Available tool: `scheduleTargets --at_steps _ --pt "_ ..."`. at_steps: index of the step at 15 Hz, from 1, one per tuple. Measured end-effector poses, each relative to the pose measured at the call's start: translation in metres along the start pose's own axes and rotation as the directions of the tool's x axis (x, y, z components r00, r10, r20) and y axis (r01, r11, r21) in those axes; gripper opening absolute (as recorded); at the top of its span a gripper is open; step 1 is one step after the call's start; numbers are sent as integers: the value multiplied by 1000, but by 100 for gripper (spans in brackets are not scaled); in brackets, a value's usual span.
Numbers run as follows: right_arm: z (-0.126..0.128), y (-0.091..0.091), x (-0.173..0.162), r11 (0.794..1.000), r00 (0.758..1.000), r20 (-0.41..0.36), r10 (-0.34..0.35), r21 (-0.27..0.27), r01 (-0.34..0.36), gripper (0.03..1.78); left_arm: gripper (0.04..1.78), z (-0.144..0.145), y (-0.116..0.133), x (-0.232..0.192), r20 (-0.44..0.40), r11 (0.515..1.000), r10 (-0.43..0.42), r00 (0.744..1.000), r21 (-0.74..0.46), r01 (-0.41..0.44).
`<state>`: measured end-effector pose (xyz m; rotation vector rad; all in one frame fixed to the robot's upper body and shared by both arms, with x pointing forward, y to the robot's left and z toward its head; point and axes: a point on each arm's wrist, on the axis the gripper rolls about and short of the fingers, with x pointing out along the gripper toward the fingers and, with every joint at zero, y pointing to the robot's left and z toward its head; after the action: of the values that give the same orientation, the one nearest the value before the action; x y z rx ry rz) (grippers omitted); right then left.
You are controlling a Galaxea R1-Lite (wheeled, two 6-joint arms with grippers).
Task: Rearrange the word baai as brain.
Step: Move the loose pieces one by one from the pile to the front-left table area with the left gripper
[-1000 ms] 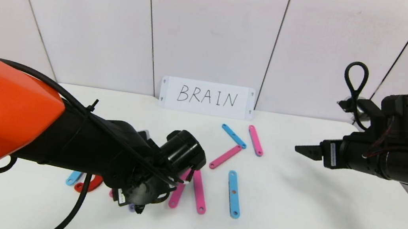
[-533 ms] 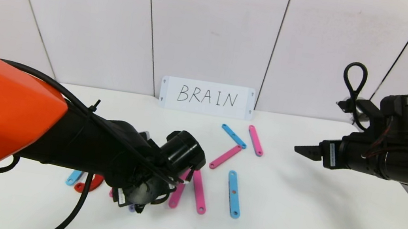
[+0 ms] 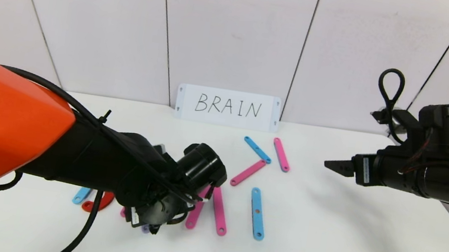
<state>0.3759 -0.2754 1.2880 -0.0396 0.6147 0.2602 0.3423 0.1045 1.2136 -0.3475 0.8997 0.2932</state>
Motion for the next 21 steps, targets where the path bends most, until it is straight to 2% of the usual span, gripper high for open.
scheduleTargets --at_steps 5,21 --pt "0 0 0 1000 1000 0 0 0 0 174 174 -1 -3 3 -23 1000 -10 1000 5 10" --pt "-1 1 1 1000 1000 -6 2 -3 -2 174 174 12 -9 6 0 1000 -26 1000 -8 26"
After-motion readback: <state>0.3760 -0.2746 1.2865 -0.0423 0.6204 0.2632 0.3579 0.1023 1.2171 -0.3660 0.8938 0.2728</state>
